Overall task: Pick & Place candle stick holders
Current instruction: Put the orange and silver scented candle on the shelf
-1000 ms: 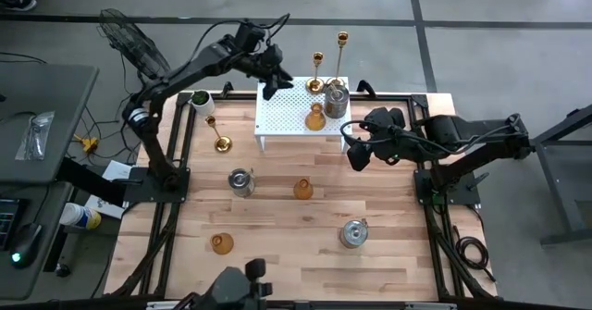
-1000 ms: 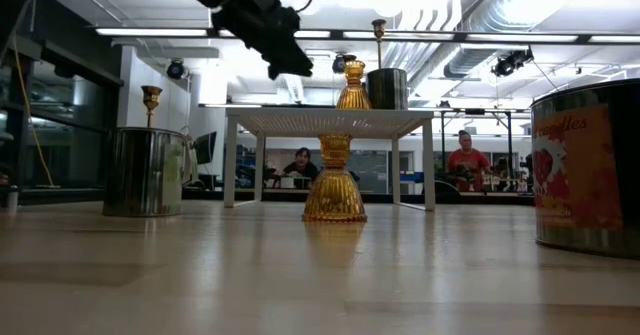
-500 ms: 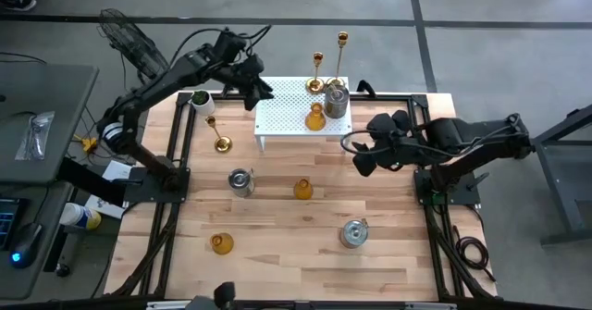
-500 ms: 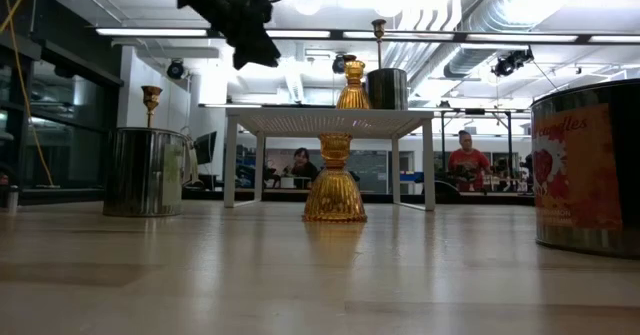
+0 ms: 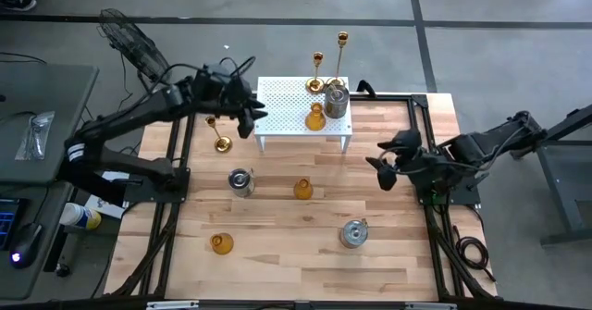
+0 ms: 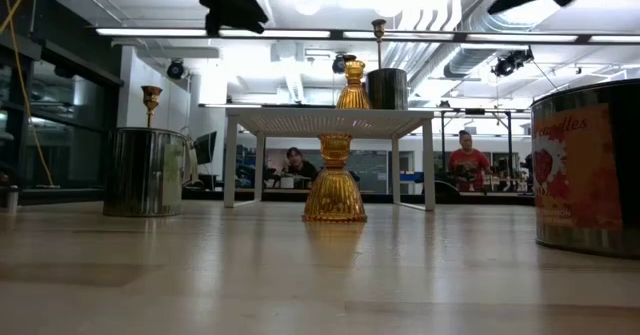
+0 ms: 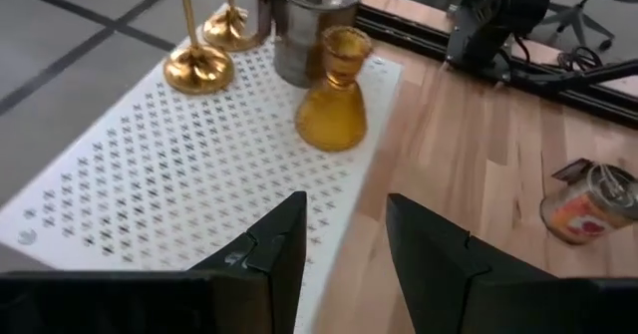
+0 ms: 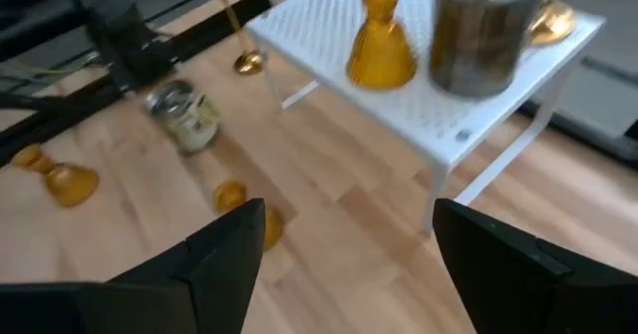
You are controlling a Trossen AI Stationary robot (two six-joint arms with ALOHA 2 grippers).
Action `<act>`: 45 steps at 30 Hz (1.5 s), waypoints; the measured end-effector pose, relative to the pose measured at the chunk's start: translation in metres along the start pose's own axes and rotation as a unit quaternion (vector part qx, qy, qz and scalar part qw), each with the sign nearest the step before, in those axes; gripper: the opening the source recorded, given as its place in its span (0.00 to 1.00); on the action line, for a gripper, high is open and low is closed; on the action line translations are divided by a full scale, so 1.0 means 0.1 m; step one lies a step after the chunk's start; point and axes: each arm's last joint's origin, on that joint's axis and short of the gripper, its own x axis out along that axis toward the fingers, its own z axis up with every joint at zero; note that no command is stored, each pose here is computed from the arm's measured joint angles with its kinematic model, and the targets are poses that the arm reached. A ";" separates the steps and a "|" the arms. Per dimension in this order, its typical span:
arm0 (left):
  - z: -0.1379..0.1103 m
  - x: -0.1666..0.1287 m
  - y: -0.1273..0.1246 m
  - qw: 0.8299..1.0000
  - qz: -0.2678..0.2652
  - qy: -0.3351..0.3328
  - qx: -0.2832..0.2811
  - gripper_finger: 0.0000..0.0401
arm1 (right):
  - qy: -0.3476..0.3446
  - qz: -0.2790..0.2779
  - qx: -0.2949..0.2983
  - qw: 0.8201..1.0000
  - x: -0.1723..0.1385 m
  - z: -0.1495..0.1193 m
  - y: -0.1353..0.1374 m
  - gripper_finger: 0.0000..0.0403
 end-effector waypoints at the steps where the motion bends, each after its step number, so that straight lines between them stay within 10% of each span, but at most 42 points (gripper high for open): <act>1: -0.01 -0.01 -0.05 1.000 0.000 0.001 -0.003 0.34 | 0.004 0.005 0.003 1.000 0.00 -0.04 -0.02 0.70; 16: -0.12 -0.01 -0.64 1.000 0.019 0.006 -0.011 0.34 | 0.147 0.096 -0.049 0.983 0.05 -0.40 -0.10 0.70; 45: -0.22 -0.02 -0.66 0.998 -0.003 0.060 -0.010 0.34 | 0.338 0.190 -0.106 0.916 0.25 -0.69 0.25 0.70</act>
